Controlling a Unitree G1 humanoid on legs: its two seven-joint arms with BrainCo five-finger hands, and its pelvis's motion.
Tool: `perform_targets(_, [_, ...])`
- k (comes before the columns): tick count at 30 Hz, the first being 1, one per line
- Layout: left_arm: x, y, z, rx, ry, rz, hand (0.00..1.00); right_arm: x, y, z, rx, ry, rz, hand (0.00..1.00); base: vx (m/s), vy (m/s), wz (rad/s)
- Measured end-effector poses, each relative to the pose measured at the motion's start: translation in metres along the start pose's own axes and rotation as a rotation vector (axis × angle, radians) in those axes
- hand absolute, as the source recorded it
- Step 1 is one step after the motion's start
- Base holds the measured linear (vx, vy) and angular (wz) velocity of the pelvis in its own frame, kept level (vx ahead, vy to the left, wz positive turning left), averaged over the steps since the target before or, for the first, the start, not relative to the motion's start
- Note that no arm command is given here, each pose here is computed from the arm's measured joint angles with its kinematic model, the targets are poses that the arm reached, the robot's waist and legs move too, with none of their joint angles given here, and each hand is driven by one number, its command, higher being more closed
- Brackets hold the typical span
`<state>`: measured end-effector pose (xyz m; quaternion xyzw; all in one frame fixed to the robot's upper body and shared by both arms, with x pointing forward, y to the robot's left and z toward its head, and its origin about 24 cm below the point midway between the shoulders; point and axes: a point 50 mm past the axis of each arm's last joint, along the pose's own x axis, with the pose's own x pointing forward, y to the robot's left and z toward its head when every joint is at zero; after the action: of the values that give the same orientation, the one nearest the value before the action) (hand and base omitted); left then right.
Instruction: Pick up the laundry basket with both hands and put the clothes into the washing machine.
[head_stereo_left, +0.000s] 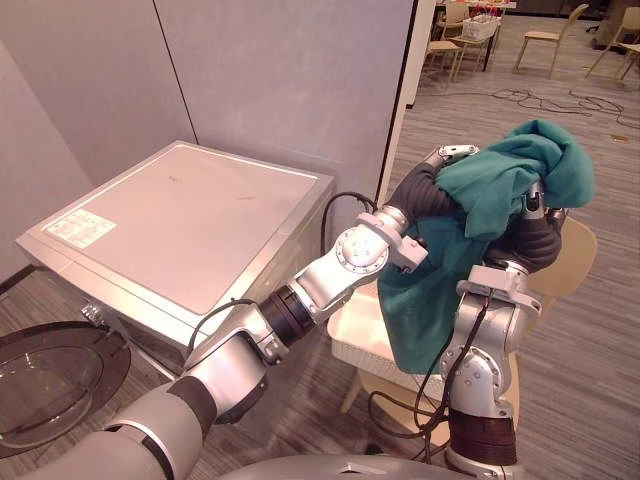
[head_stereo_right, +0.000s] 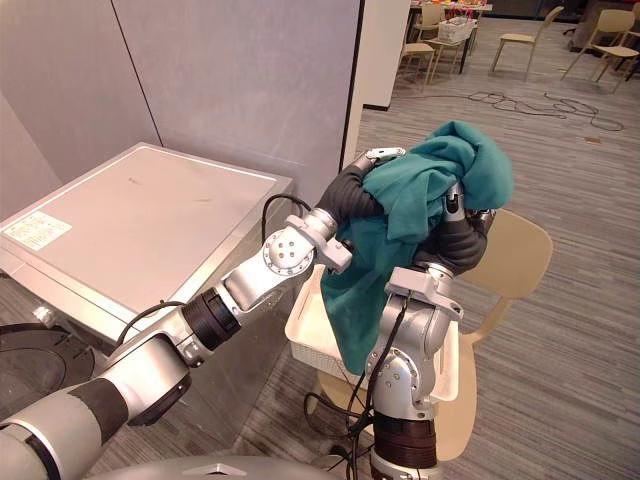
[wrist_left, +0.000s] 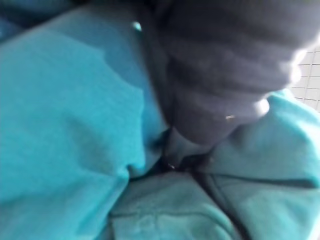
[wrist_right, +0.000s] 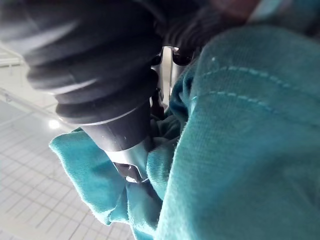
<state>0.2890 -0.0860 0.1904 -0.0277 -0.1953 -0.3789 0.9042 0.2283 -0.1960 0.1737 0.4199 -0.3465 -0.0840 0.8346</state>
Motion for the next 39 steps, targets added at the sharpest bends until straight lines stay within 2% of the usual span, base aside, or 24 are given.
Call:
perform_targets(4, [0.0,0.0,0.0,0.0,0.0,0.001,1.0,0.0,0.0,0.0,0.0,0.0,0.0,1.0,0.0,0.0,0.0])
perform_targets(5, [0.0,0.0,0.0,-0.001,-0.001,0.002,1.0,0.0,0.0,0.0,0.0,0.0,0.0,0.0,0.0,0.0,0.0])
perform_targets(14, [0.0,0.002,0.0,-0.003,0.0,0.005,1.0,0.002,-0.002,0.004,-0.026,-0.011,-0.001,0.0,0.0,0.0,0.0])
perform_targets(19, [0.001,0.007,0.004,-0.009,-0.015,0.014,1.0,0.007,-0.016,0.026,-0.164,-0.109,-0.04,0.0,0.0,0.0,0.0])
perform_targets(22, [-0.001,0.032,0.026,-0.015,-0.105,0.083,1.0,0.004,-0.037,0.054,-0.285,-0.206,-0.122,0.0,0.0,0.0,0.0])
perform_targets(24, [-0.006,0.058,0.042,0.02,-0.176,0.153,1.0,-0.002,-0.052,0.069,-0.357,-0.234,-0.179,0.0,0.01,-0.015,-0.06])
perform_targets(26, [-0.021,0.101,0.067,0.074,-0.271,0.289,1.0,-0.007,-0.066,0.089,-0.439,-0.284,-0.241,0.0,-0.01,-0.009,-0.05])
perform_targets(29, [-0.049,0.148,0.105,0.131,-0.428,0.471,1.0,-0.014,-0.084,0.1,-0.512,-0.299,-0.319,0.0,0.0,0.0,0.0])
perform_targets(31, [-0.069,0.163,0.127,0.16,-0.537,0.558,1.0,-0.02,-0.092,0.104,-0.545,-0.288,-0.356,0.0,0.0,0.0,0.0])
perform_targets(34, [-0.126,0.185,0.161,0.251,-0.751,0.738,1.0,-0.032,-0.104,0.113,-0.599,-0.274,-0.395,0.0,0.0,-0.015,0.05])
perform_targets(39, [-0.208,0.199,0.166,0.372,-0.854,1.003,1.0,-0.066,-0.133,0.122,-0.662,-0.219,-0.572,0.0,0.0,-0.009,0.03])
